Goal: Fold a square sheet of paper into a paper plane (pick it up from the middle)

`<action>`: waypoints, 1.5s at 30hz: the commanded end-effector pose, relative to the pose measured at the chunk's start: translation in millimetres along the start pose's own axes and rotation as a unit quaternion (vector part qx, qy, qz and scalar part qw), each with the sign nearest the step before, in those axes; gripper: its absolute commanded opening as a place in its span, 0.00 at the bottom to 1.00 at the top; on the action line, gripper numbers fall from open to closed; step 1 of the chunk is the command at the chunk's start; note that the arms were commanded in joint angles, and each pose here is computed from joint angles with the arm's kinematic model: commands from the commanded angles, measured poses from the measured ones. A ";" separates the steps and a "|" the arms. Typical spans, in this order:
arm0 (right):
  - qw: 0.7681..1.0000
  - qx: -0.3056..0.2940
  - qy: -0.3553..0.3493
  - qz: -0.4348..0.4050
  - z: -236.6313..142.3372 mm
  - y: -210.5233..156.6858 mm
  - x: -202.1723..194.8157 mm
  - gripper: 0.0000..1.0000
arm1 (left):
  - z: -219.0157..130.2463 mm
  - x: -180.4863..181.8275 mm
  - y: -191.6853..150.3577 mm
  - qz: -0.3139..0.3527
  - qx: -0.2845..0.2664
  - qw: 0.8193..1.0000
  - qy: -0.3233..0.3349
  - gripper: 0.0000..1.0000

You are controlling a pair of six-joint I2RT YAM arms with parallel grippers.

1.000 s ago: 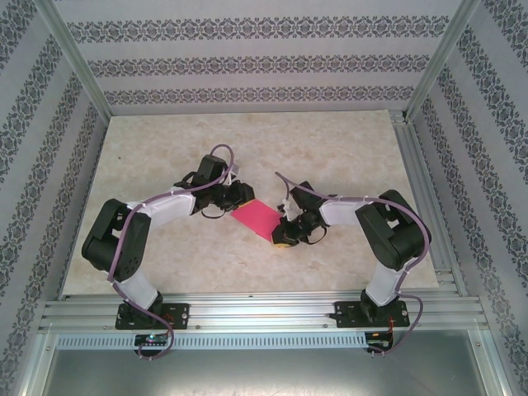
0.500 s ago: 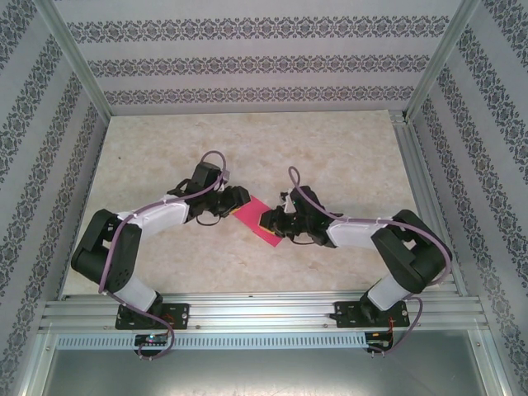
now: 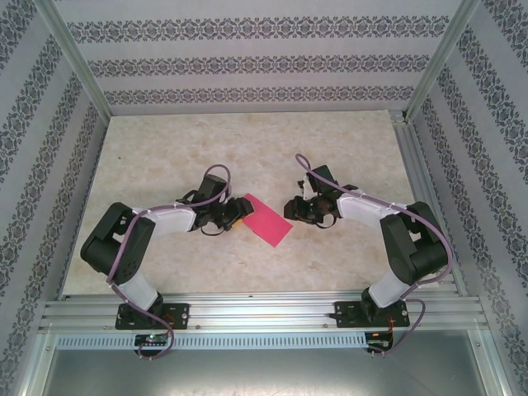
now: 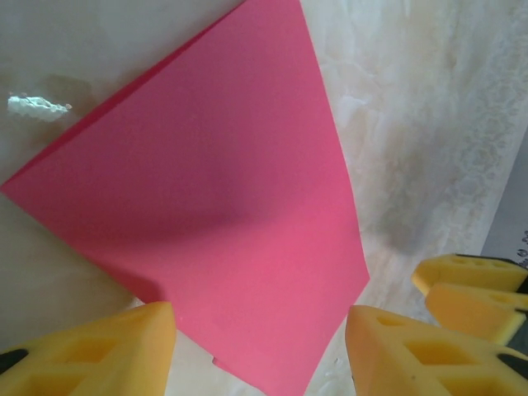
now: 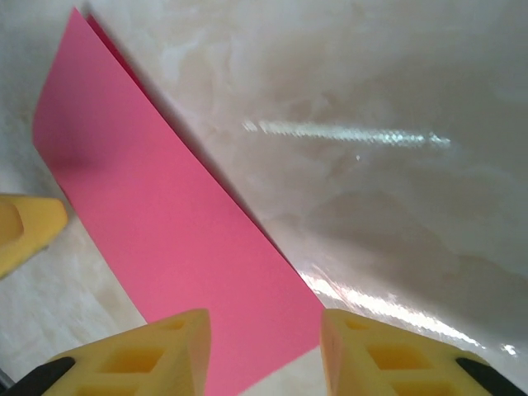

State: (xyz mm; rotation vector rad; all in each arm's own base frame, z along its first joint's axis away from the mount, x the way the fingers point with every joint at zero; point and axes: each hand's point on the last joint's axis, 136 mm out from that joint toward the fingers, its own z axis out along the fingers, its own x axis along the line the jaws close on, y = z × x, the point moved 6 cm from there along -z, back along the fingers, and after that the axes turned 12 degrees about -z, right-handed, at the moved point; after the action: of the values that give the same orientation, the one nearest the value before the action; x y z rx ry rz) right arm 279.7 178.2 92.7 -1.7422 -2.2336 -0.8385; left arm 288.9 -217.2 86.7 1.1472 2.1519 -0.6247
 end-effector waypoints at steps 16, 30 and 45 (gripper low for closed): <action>0.997 0.032 0.001 -0.073 4.9 25.1 -12.8 0.47 | 23.3 -37.7 22.9 0.092 -0.001 0.995 0.027 0.52; 0.989 0.066 0.035 -0.124 28.8 44.3 2.7 0.48 | 24.7 -34.8 21.8 0.071 -0.001 0.997 0.011 0.29; 0.981 0.110 0.053 -0.148 45.0 32.5 17.2 0.47 | 39.4 -13.2 24.4 0.072 0.003 0.996 0.051 0.27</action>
State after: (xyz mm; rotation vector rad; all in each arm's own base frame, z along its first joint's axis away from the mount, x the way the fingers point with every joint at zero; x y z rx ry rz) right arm 321.1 211.6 74.5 -1.3434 -2.4452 -0.6989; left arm 331.3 -238.3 75.1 1.3103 2.1201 -0.5401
